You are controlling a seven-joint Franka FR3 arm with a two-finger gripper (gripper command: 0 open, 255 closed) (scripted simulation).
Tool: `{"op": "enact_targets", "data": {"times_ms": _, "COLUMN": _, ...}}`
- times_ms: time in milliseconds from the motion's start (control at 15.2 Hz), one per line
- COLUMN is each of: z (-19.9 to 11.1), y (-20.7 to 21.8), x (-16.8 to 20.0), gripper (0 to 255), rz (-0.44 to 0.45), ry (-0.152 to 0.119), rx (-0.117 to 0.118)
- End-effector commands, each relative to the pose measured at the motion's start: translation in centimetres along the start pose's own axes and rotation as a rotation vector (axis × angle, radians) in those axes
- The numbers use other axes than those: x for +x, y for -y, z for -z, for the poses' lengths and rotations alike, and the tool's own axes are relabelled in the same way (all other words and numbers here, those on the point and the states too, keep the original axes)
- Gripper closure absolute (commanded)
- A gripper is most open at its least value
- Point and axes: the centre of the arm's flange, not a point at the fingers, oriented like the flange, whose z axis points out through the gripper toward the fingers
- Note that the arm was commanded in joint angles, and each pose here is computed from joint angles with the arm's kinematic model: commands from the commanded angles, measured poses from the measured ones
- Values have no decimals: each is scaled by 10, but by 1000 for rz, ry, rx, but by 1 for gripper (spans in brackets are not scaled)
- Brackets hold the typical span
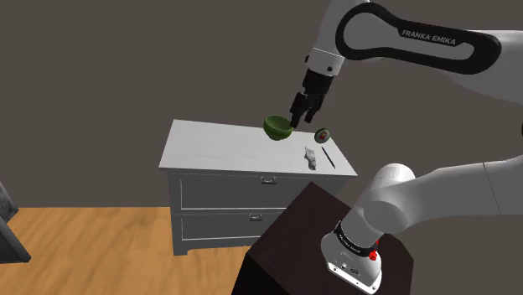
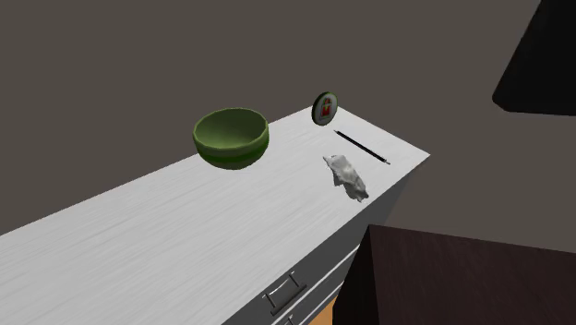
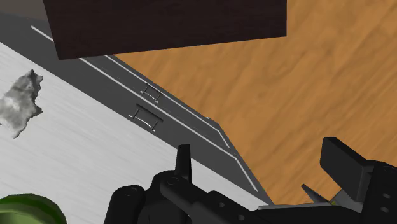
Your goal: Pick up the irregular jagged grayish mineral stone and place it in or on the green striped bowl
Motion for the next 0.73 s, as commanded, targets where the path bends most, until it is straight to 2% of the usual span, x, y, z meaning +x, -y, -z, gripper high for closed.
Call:
{"op": "enact_targets", "data": {"times_ms": 0, "z": 0, "y": 0, "x": 0, "gripper": 0, "rz": 0, "ry": 0, "rx": 0}}
{"op": "enact_targets", "data": {"times_ms": 660, "z": -55, "y": -127, "x": 15, "gripper": 0, "rz": -43, "ry": -29, "rx": 57}}
